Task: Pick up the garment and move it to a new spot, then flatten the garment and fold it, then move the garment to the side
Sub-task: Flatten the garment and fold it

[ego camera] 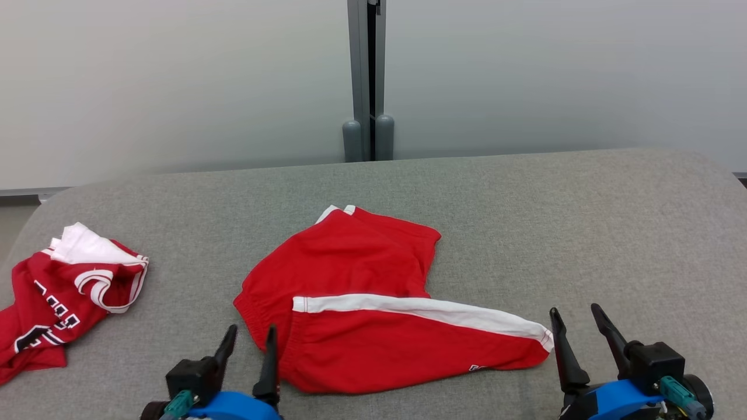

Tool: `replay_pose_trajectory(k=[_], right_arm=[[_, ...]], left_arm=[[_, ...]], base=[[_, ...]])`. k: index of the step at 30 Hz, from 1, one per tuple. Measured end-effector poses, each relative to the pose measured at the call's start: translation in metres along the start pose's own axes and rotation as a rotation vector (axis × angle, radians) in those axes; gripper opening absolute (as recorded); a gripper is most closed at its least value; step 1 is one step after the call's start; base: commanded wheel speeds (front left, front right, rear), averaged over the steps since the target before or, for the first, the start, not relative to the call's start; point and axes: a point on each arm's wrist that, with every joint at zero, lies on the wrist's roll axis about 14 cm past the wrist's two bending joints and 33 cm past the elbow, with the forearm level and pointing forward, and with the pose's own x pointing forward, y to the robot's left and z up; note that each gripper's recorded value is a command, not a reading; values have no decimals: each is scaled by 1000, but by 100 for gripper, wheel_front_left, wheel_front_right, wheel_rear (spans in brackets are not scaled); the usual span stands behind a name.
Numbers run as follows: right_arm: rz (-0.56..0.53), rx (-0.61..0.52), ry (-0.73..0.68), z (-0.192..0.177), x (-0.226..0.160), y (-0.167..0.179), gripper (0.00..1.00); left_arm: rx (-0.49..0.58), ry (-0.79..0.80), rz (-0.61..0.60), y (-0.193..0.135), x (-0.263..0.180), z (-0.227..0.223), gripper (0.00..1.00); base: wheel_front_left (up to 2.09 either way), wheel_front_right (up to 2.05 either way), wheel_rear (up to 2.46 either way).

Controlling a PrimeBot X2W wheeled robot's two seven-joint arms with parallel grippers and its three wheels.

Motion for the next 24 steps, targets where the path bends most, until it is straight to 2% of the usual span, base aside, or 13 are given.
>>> replay_pose_trajectory(k=[4,6,16,24], right_arm=[[-3,3,33,-11,-2,-1,100],[-13,3,47,-15,-3,-4,100],[-44,3,82,-27,-6,-14,100],[-40,5,85,-28,-5,-13,100]], left_arm=[[-88,32,-122,-43,15,-6,100],[-116,55,-162,-54,20,-10,100],[-183,178,-203,-56,48,-21,100],[-185,276,-193,-50,54,-33,100]], base=[[0,0,0],[0,0,0],[0,0,0],[0,0,0]])
